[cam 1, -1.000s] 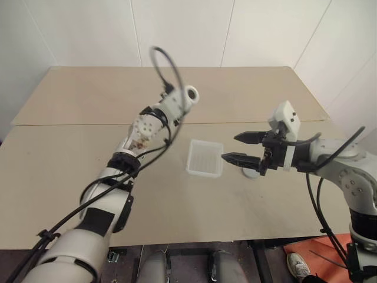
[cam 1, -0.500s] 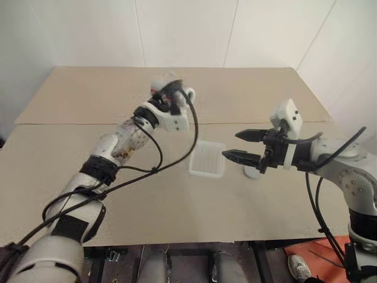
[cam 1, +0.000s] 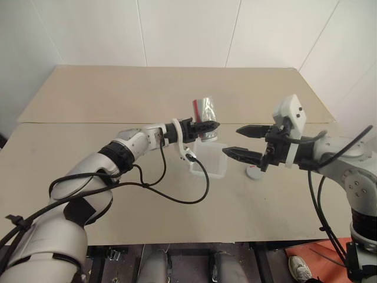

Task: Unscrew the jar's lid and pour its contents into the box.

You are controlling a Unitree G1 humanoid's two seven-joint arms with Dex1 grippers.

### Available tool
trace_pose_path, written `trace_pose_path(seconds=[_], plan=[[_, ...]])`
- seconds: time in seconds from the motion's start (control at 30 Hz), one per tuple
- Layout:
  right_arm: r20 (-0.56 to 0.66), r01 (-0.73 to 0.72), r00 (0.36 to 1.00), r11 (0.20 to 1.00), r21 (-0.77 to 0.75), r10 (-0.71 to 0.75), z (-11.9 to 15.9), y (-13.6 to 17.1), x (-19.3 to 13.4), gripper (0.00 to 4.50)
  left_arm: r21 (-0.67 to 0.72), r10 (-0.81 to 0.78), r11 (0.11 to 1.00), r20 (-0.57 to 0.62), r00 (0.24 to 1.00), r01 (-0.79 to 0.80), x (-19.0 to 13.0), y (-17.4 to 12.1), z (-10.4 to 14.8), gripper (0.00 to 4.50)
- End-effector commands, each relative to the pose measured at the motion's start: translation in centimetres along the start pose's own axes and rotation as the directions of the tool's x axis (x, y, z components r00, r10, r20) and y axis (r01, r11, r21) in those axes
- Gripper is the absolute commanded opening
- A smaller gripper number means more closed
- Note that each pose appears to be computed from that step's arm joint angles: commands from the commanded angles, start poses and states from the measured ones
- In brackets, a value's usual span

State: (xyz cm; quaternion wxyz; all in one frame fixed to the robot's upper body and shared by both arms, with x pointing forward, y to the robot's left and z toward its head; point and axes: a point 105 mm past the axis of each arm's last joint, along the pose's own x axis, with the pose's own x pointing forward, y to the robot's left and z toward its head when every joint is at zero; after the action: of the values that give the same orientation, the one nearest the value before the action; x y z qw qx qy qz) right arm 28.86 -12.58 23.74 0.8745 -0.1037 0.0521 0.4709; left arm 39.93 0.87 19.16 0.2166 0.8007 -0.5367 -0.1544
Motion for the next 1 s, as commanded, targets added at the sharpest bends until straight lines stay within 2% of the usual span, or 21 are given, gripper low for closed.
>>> trace_pose_path(seconds=[0.03,0.27,0.4,0.5,0.57,0.63,0.67,0.7,0.73,0.77,0.83,0.87,0.93,1.0], plan=[[0.056,0.014,0.998,0.999,-0.049,-0.011,1.5,0.3,-0.6,4.47,0.044,0.053,0.998,-0.01,0.999,-0.052,0.4,1.4,-1.3,1.99],[0.064,0.001,0.998,0.999,-0.046,0.002,1.6,0.3,-0.4,4.47,0.102,0.124,0.987,0.025,0.992,-0.126,0.5,2.9,-1.3,1.99],[0.073,-0.012,0.997,0.999,-0.051,0.016,1.8,0.4,-0.1,4.47,0.159,0.075,0.983,0.103,0.992,-0.091,0.0,1.7,0.2,1.99],[0.081,-0.018,0.996,0.998,-0.055,0.023,2.0,0.4,-0.1,4.47,0.123,0.081,0.989,0.06,0.995,-0.088,0.1,1.9,-0.4,1.99],[0.081,-0.016,0.997,0.998,-0.054,0.02,1.9,0.4,-0.1,4.47,-0.099,0.069,0.992,-0.112,0.991,-0.081,0.1,2.0,-2.6,1.99],[0.08,-0.013,0.997,0.999,-0.051,0.017,1.8,0.5,-0.2,4.47,-0.311,0.053,0.942,-0.226,0.973,-0.124,-0.1,2.2,-3.9,1.99],[0.079,-0.01,0.997,0.999,-0.047,0.014,1.8,0.5,-0.2,4.47,-0.425,0.06,0.887,-0.285,0.957,-0.183,-0.4,2.6,-4.6,1.99],[0.078,-0.009,0.997,0.999,-0.044,0.012,1.7,0.5,-0.3,4.47,-0.576,0.032,0.775,-0.374,0.927,-0.26,-0.8,2.8,-5.7,1.99],[0.077,-0.007,0.997,0.999,-0.042,0.011,1.7,0.5,-0.3,4.47,-0.668,0.011,0.673,-0.42,0.907,-0.317,-1.3,2.9,-6.3,1.99],[0.077,-0.006,0.997,0.999,-0.039,0.009,1.6,0.5,-0.4,4.47,-0.762,-0.057,0.524,-0.478,0.877,-0.381,-2.0,2.4,-7.3,1.99],[0.076,-0.007,0.997,0.999,-0.035,0.009,1.5,0.5,-0.5,4.47,-0.851,-0.175,0.267,-0.505,0.845,-0.453,-3.4,1.2,-8.3,1.99],[0.075,-0.007,0.997,0.999,-0.032,0.01,1.5,0.4,-0.5,4.47,-0.87,-0.249,0.07,-0.489,0.836,-0.488,-4.2,0.3,-8.5,1.99],[0.074,-0.011,0.997,1.0,-0.027,0.013,1.5,0.4,-0.5,4.47,-0.819,-0.309,-0.242,-0.442,0.842,-0.52,-5.4,-0.8,-8.2,1.99],[0.073,-0.016,0.997,1.0,-0.025,0.018,1.4,0.4,-0.5,4.47,-0.72,-0.35,-0.442,-0.411,0.842,-0.535,-6.3,-1.6,-7.8,1.99]])
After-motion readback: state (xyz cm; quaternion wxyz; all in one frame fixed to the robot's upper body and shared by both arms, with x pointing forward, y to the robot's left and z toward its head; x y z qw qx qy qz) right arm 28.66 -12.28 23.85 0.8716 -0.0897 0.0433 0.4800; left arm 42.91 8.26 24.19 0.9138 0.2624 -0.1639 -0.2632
